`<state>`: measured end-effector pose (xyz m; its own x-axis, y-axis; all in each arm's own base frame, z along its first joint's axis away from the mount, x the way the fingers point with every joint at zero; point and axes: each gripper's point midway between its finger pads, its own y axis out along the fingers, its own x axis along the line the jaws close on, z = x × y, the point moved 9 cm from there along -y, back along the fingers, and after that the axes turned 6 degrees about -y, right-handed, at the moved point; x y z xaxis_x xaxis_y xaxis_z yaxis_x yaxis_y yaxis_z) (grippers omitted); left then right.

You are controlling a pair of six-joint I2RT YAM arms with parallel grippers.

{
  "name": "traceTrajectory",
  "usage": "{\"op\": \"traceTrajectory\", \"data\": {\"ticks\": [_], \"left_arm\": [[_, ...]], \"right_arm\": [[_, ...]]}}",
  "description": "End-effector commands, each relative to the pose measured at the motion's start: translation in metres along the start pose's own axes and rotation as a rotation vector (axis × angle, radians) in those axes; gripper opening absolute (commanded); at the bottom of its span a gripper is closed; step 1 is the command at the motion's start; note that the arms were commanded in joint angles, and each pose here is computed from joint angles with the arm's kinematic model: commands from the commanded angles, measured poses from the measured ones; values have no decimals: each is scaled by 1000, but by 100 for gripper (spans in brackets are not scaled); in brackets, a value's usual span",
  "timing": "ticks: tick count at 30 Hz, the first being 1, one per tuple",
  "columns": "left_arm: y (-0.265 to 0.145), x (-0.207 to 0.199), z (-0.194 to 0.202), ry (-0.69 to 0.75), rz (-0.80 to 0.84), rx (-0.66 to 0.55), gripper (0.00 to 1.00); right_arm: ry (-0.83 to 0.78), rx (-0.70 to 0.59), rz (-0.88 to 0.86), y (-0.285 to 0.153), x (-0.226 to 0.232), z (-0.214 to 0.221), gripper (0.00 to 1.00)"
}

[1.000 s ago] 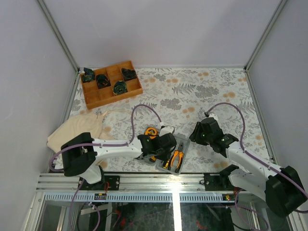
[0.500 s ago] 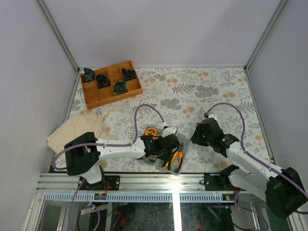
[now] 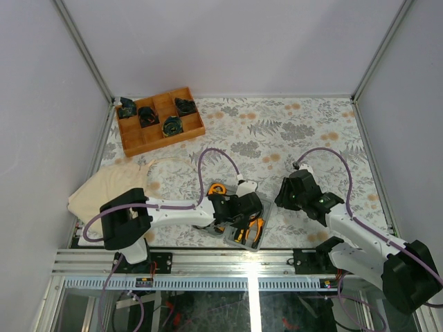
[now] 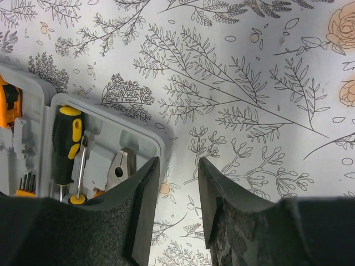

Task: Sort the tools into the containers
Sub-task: Adjust the screwdriver in the storage box.

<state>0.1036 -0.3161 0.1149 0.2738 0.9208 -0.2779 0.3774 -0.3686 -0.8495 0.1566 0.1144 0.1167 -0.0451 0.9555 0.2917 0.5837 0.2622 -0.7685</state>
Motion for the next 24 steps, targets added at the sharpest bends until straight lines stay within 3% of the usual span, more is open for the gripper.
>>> {"op": "traceTrajectory", "data": {"ticks": [1,10,24], "left_arm": [[4,-1,-2,7,-11,-38,15],[14,8,8,13,-52,-7,10],[25,26,20,29,-185,37,12]], "right_arm": [[-11,-50,-21,-5,7,-14,41],[-21,-52,-27,-8,10,-18,40],[-37,-49,-30,-11,13,-24,40]]}}
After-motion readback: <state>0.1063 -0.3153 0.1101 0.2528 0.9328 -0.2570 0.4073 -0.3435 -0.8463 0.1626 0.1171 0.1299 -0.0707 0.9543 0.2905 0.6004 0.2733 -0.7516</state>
